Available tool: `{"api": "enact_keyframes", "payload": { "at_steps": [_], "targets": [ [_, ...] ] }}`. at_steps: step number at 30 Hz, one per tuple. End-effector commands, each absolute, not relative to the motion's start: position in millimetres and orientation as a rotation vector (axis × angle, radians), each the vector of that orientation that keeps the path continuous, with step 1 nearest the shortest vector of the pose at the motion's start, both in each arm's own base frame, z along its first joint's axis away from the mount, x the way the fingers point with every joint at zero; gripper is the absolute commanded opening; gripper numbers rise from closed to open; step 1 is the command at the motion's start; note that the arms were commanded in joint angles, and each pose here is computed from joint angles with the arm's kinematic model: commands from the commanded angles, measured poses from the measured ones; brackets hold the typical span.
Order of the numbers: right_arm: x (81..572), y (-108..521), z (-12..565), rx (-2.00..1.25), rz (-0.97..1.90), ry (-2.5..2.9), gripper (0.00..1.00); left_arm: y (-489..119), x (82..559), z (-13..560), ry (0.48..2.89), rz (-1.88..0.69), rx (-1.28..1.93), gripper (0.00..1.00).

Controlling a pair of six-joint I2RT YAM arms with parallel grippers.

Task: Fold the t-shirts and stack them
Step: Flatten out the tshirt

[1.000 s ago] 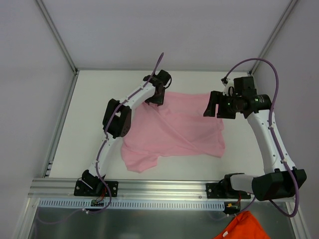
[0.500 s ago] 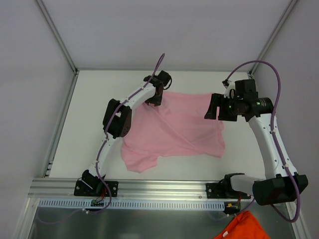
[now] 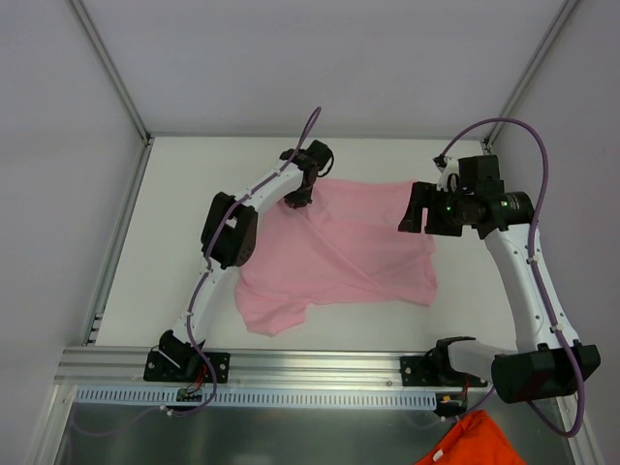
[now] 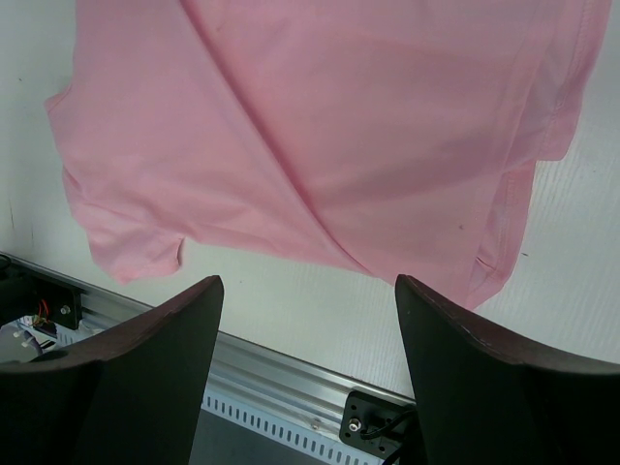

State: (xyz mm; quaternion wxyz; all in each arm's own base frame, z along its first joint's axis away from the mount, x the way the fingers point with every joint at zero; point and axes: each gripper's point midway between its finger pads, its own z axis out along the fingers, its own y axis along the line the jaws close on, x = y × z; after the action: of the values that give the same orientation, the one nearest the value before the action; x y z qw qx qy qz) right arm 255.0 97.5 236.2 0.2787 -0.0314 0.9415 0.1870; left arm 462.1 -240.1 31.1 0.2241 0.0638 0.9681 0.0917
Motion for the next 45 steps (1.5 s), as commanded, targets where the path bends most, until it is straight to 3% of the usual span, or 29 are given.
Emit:
{"api": "enact_keyframes", "payload": {
  "at_steps": [1,6,36,45],
  "targets": [
    [250,95,246,-0.113,0.477,2.492,0.77,-232,454,22,2.7,0.321,0.202,0.15],
    [250,94,246,-0.112,0.472,2.489,0.77,-232,454,22,2.698,0.326,0.198,0.0],
    [226,102,222,-0.111,0.555,2.539,0.76,-201,541,188,2.174,0.228,-0.257,0.0],
    [212,104,204,-0.091,0.587,2.59,0.76,-151,553,185,2.12,0.355,-0.431,0.0]
  ]
}}
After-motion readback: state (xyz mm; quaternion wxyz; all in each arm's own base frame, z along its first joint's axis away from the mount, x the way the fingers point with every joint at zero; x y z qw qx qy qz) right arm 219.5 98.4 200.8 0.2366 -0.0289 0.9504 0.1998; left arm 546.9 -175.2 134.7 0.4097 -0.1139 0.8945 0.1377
